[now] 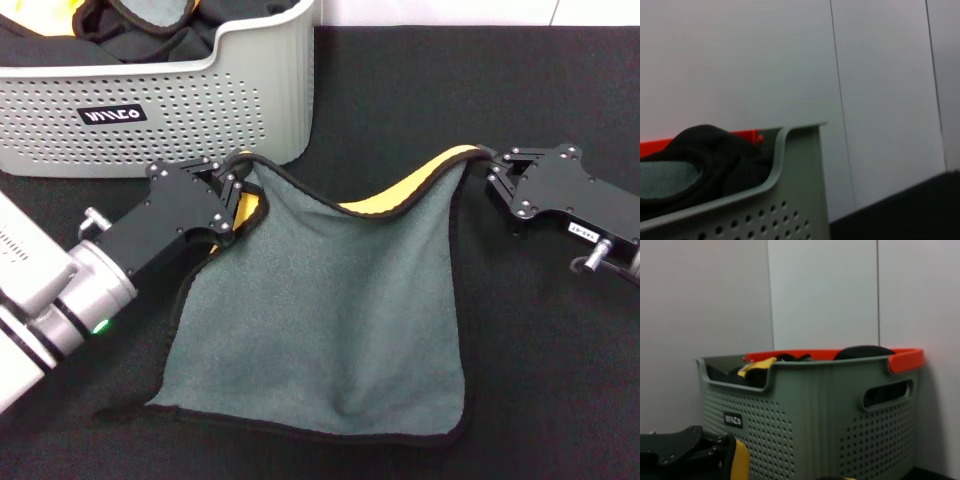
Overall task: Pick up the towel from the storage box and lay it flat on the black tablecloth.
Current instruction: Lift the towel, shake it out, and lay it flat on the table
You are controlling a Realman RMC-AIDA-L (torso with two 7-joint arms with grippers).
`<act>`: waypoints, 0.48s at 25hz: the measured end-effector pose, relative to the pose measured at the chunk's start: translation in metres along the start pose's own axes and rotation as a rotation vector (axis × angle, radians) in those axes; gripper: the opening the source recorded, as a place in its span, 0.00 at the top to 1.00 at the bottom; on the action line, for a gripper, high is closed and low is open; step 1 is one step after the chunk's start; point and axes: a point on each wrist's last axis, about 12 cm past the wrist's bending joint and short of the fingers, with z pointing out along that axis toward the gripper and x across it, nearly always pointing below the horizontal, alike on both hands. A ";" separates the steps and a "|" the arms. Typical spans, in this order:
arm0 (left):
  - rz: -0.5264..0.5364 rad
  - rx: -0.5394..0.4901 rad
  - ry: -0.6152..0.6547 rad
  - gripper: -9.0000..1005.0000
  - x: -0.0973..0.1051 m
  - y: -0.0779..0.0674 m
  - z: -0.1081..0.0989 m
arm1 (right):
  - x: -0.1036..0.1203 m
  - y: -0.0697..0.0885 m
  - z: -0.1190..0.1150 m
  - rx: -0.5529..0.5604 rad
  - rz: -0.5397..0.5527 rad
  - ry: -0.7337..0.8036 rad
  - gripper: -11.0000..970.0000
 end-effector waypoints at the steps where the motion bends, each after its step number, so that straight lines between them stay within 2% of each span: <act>1: 0.024 -0.007 0.017 0.98 0.001 0.002 0.003 | 0.000 -0.001 0.001 0.007 0.000 0.005 0.98; 8: 0.166 -0.039 0.097 0.97 0.002 0.020 0.009 | 0.002 -0.008 0.007 0.059 -0.003 0.039 0.98; 12: 0.297 -0.035 0.127 0.97 0.005 0.023 0.008 | 0.004 -0.010 0.011 0.078 0.002 0.065 0.98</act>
